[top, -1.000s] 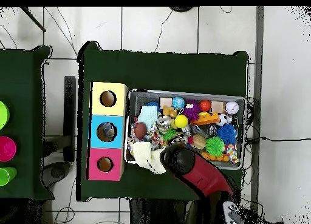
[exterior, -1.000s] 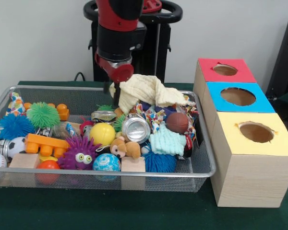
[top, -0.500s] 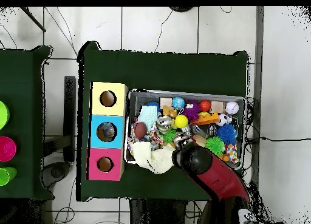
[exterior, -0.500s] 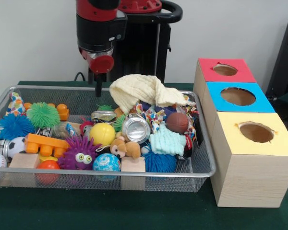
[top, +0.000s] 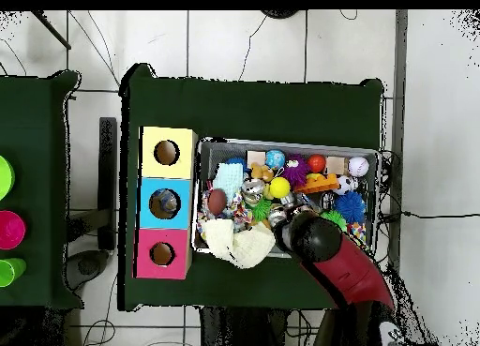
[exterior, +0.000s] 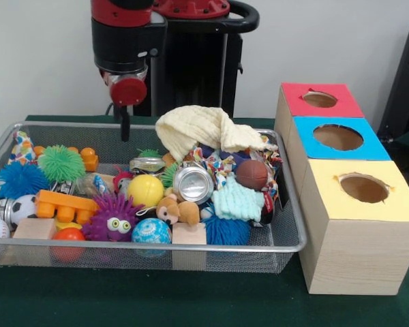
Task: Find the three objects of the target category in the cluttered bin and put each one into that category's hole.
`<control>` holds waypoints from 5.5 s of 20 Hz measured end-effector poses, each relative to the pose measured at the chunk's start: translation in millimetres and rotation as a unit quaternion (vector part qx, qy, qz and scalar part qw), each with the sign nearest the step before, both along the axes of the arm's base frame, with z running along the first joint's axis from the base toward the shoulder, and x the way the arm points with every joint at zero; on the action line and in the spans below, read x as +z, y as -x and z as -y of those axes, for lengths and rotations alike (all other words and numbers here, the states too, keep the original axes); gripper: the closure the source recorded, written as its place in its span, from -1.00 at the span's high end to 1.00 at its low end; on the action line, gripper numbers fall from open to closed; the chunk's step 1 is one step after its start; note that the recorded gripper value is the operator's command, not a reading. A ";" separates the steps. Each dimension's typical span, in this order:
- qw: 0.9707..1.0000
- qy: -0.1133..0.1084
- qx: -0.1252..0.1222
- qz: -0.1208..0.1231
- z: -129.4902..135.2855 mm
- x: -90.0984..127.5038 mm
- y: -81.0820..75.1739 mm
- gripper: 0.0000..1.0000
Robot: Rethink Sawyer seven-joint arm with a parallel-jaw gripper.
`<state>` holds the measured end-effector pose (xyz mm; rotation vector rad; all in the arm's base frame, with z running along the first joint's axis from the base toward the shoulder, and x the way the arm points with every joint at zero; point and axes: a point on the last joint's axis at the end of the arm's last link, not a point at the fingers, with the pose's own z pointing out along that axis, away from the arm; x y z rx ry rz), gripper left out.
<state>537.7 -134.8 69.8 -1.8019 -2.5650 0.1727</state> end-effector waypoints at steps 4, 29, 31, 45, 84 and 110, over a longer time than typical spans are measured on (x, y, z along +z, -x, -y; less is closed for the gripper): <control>1.000 -0.002 -0.023 -0.001 16.9 -5.8 1.6 1.00; 0.998 0.011 -0.062 -0.012 64.3 -55.3 16.4 1.00; 0.998 0.010 -0.064 -0.013 66.5 -59.3 17.3 1.00; 0.997 0.000 -0.081 -0.018 80.0 -87.3 27.4 1.00; 0.998 0.013 -0.059 0.003 73.1 -109.4 3.5 1.00; 0.998 0.001 -0.055 -0.003 68.6 -98.2 -4.1 1.00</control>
